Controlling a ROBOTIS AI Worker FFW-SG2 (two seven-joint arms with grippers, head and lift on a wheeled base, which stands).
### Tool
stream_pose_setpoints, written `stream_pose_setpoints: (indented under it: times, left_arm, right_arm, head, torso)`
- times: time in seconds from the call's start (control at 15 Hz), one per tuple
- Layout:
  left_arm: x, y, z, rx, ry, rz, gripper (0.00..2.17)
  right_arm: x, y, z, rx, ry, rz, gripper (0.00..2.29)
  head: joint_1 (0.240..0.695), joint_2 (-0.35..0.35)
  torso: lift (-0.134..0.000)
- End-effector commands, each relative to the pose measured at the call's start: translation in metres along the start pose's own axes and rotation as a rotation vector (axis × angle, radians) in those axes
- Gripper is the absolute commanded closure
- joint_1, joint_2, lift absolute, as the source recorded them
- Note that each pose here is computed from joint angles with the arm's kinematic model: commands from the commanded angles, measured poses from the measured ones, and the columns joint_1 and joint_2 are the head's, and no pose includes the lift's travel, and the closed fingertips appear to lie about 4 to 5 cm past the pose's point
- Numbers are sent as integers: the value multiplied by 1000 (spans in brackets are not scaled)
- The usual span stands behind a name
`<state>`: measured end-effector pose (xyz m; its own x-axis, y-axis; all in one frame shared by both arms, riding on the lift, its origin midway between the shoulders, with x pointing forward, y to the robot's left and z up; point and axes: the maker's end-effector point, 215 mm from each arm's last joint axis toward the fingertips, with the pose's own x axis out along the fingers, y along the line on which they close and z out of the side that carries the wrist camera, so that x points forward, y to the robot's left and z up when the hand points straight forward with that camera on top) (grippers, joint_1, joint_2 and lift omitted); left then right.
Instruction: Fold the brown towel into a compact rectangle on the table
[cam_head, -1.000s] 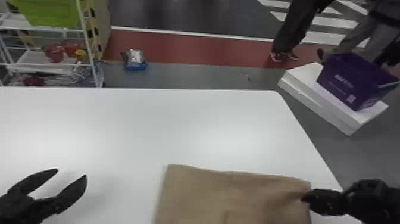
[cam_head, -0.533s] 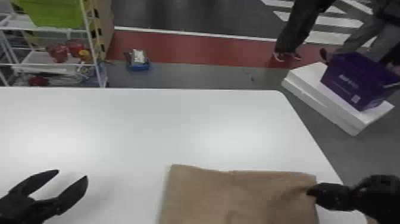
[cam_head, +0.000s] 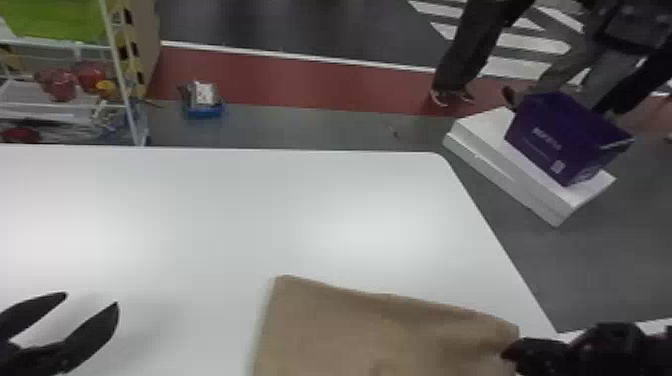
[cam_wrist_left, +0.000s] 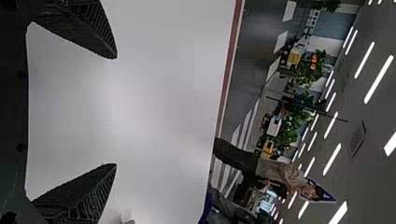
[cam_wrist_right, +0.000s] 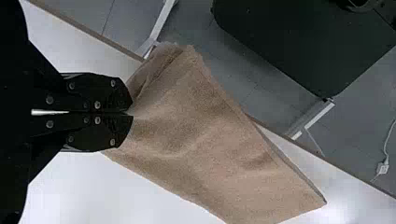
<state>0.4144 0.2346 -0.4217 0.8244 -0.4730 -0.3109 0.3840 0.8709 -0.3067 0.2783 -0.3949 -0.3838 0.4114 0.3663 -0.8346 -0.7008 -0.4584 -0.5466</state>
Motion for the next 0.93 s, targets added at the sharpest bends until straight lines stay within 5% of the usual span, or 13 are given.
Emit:
stream_pose_setpoints:
  times: [0.0,0.4,0.53,0.67,0.87]
  left_arm:
    - [-3,1,-2,-3,1,5,53]
    - [0,-4,-6,-8,6,-4,53]
    - [-1,-3,-5,-7,5,-5,53]
    - [-3,0,-5,-7,4,0,53]
    - [-3,1,-6,-9,6,2,53]
  right_arm:
    - [3,-1,-2,-6,2,9,1399]
    - [1,-2,-24,6,38,15,1366]
    - [1,0,-27,15,43,20,1001]
    - [2,1,-27,30,42,19,107]
    - [-14,-9,-40,69,64,-36,53]
  head:
    - [695,-264]
    - [695,-277]
    - [695,-288]
    - [695,-293]
    - [695,-291]
  torso:
    - [-134]
    - [-134]
    - [-134]
    - [-134]
    - [-134]
